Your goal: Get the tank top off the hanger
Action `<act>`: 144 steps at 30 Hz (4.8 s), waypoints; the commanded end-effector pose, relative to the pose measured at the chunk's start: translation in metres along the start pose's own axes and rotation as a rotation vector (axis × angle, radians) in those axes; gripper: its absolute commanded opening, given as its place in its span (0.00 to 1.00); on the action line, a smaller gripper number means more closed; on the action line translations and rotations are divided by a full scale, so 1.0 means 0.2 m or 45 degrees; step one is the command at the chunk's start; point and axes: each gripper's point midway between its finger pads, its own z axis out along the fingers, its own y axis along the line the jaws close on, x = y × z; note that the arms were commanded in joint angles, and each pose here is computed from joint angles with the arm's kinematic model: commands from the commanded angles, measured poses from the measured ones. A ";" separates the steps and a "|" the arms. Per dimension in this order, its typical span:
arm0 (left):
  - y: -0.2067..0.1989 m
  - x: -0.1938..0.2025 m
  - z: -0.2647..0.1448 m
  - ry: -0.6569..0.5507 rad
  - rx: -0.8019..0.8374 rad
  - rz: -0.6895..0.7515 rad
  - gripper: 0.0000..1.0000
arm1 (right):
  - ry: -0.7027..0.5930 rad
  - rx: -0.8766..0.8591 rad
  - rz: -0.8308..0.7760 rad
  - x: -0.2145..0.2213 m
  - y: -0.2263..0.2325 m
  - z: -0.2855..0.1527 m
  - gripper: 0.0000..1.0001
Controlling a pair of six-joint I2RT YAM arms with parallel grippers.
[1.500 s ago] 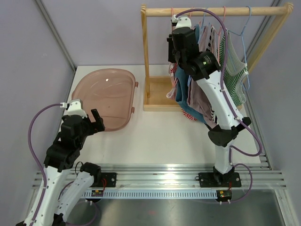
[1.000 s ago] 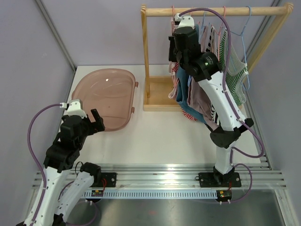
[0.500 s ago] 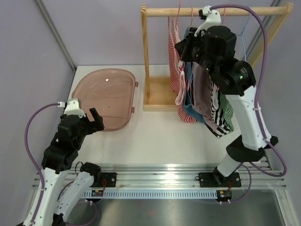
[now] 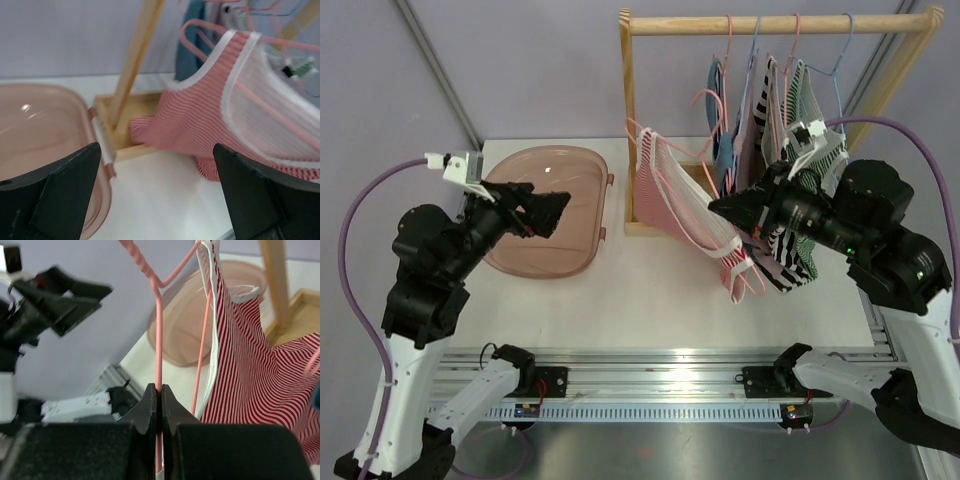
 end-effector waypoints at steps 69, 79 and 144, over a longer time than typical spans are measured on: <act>-0.58 0.42 0.19 0.255 0.629 -0.067 0.00 | -0.945 -0.614 -0.292 -0.08 0.27 -0.57 0.00; -0.49 0.82 0.16 0.459 0.459 -0.023 0.00 | -1.208 -0.324 -0.207 -0.41 0.08 -0.32 0.00; -0.64 1.54 0.19 0.763 0.352 0.226 0.99 | -0.337 0.373 -0.210 -0.48 -0.18 0.12 0.99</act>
